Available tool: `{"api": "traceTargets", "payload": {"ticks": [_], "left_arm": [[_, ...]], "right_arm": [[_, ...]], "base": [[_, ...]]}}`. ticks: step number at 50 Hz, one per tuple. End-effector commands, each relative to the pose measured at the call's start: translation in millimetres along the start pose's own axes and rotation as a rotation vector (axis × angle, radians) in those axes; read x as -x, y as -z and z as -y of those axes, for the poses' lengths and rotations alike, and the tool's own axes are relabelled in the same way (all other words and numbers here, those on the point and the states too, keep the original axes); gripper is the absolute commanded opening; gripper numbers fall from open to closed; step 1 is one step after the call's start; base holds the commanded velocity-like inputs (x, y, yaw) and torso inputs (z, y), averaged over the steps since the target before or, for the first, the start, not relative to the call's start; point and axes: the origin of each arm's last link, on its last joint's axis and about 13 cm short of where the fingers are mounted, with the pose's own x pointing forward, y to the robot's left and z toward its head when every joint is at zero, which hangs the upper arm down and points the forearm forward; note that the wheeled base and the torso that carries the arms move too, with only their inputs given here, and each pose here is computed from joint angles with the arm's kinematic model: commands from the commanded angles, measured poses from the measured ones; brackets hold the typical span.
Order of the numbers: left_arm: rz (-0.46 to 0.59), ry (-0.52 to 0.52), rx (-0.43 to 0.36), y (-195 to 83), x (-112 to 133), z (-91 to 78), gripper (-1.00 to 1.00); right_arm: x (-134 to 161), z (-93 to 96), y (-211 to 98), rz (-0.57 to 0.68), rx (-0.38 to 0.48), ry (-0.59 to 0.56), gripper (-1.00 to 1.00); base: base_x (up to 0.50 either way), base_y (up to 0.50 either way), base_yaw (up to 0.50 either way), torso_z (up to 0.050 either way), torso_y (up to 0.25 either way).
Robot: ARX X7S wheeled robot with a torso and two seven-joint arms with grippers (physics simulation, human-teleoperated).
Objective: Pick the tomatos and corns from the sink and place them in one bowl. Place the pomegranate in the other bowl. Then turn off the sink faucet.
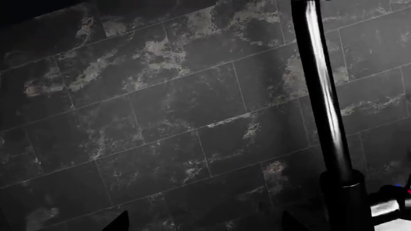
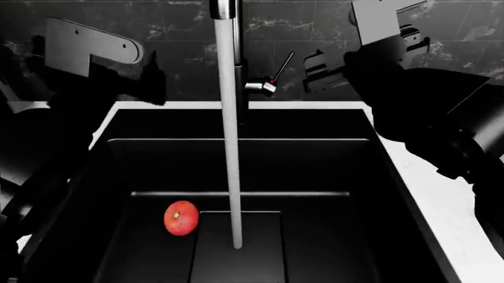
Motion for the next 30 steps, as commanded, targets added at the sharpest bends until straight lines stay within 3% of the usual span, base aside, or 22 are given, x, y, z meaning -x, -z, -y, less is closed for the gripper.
{"api": "traceTargets", "payload": {"ticks": [1, 8, 15, 26, 30], "left_arm": [[-0.085, 0.293, -0.093, -13.8, 44.1, -7.5, 1.0], [-0.139, 0.397, -0.165, -18.0, 75.0, -19.4, 1.0], [-0.181, 0.472, -0.235, -16.4, 90.9, -25.2, 1.0], [-0.207, 0.634, -0.278, -10.7, 111.8, -24.2, 1.0], [-0.229, 0.69, -0.276, -10.4, 116.4, -23.3, 1.0]], "right_arm": [[33.7, 0.6, -20.9, -0.002, 0.082, -0.077, 1.0], [49.7, 7.8, -30.2, 0.007, 0.101, -0.056, 1.0], [61.0, 15.2, -38.0, 0.023, 0.102, -0.025, 1.0], [62.6, 19.2, -38.9, 0.037, 0.078, -0.004, 1.0], [63.1, 19.3, -39.5, 0.039, 0.076, -0.004, 1.0]], "base": [[0.0, 0.0, 0.0, 0.0, 0.0], [0.0, 0.0, 0.0, 0.0, -0.018], [0.0, 0.0, 0.0, 0.0, -0.25], [0.0, 0.0, 0.0, 0.0, -0.25], [0.0, 0.0, 0.0, 0.0, 0.0]]}}
